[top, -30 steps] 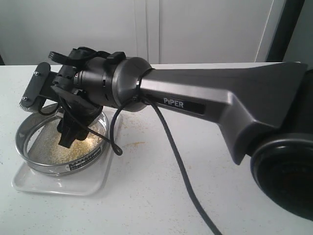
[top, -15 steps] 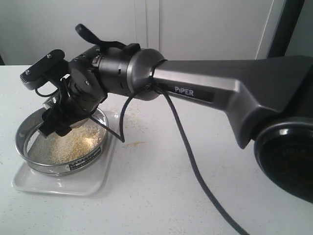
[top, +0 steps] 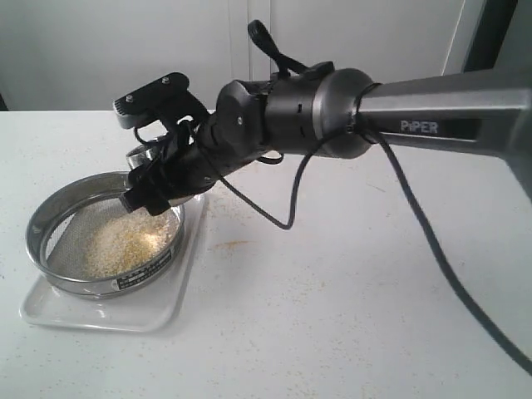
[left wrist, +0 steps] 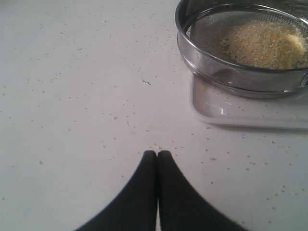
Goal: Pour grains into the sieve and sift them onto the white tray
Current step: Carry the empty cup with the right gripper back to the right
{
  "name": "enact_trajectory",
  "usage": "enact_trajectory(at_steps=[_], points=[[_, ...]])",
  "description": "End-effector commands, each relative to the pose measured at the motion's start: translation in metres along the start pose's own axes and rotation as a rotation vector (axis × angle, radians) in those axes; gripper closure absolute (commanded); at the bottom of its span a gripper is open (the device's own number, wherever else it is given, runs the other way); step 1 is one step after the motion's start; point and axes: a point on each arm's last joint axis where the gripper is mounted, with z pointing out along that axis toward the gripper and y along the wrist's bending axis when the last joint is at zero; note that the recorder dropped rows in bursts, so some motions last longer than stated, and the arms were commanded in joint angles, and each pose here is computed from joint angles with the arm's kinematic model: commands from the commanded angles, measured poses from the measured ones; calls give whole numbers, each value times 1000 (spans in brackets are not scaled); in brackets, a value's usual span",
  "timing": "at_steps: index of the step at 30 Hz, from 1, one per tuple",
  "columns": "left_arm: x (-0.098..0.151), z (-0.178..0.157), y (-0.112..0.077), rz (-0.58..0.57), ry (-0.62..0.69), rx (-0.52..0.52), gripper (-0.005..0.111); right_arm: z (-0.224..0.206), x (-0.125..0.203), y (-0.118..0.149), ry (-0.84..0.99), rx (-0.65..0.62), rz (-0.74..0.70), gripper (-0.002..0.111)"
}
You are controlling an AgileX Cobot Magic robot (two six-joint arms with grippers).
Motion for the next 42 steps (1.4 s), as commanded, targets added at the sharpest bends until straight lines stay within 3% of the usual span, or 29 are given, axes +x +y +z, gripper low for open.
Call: enact_trajectory(at_steps=[1, 15, 25, 30, 38, 42], points=[[4, 1, 0, -9, 18, 3, 107, -18, 6, -21, -156, 98, 44, 108], [4, 1, 0, -9, 18, 3, 107, -43, 81, -95, -354, 364, 248, 108], [4, 1, 0, -9, 18, 3, 107, -69, 108, -142, -532, 192, 308, 108], [4, 1, 0, -9, 18, 3, 107, -76, 117, -163, -576, 221, 326, 108], [4, 1, 0, -9, 18, 3, 107, -57, 138, -175, -608, 228, 298, 108], [4, 1, 0, -9, 18, 3, 107, -44, 152, -186, -596, 312, 324, 108]])
